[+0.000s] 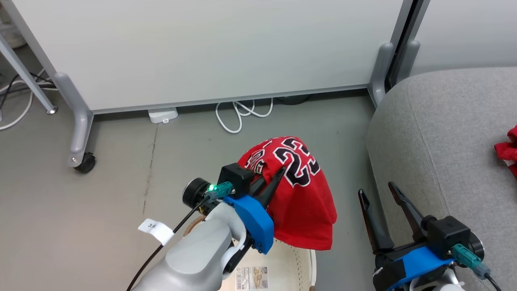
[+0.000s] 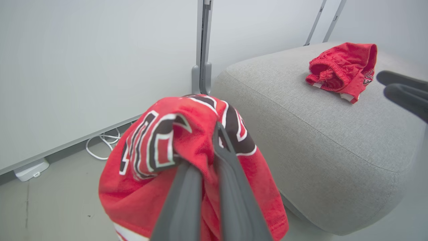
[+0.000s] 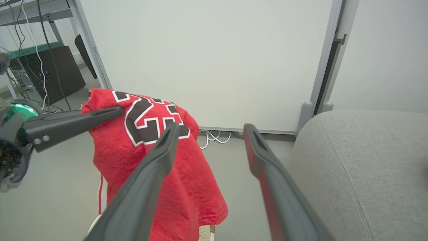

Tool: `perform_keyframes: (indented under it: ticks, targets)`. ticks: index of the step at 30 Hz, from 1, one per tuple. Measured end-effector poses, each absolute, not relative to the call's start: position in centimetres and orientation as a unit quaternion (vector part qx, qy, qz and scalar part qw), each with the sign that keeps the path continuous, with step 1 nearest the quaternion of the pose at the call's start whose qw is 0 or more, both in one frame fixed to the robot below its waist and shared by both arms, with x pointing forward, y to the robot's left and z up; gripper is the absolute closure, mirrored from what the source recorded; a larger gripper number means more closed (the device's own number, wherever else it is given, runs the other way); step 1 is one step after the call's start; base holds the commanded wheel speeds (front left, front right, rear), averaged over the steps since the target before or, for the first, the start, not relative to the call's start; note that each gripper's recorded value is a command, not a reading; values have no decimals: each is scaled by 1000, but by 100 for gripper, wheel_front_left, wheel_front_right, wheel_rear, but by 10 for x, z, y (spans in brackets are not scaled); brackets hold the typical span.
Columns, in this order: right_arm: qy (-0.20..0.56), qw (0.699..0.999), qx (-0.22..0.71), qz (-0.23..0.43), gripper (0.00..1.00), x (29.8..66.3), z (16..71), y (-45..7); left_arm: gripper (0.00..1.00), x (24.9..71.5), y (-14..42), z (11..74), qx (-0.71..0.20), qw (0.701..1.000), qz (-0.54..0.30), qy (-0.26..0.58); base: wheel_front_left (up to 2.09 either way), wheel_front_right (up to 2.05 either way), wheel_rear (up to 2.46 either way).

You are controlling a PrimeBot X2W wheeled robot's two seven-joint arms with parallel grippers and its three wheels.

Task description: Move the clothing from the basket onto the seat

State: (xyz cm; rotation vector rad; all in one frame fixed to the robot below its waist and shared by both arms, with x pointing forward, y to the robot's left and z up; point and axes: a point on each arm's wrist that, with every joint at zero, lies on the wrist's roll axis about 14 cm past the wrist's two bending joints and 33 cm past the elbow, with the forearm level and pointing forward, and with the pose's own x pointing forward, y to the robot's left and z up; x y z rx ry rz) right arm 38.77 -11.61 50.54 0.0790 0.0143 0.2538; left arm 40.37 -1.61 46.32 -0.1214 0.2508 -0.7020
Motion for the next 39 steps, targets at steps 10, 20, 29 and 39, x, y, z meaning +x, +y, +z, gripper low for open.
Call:
perform_keyframes:
  ticks: [10, 20, 29, 39]
  targets:
    - [5, 990, 39, 134, 0, 376, 512, -111, 100, 405, -39, 518, -54, 922, -378, 59, 0, 0, 0]
    - [6, 989, 37, 140, 0, 371, 514, -108, 100, 404, -53, 550, -45, 917, -395, 27, 0, 0, 0]
    - [6, 989, 40, 145, 0, 368, 515, -104, 100, 402, -58, 560, -39, 916, -400, 19, 0, 0, 0]
    - [16, 988, 41, 145, 0, 368, 510, -104, 100, 401, -61, 552, -41, 915, -401, 32, 0, 0, 0]
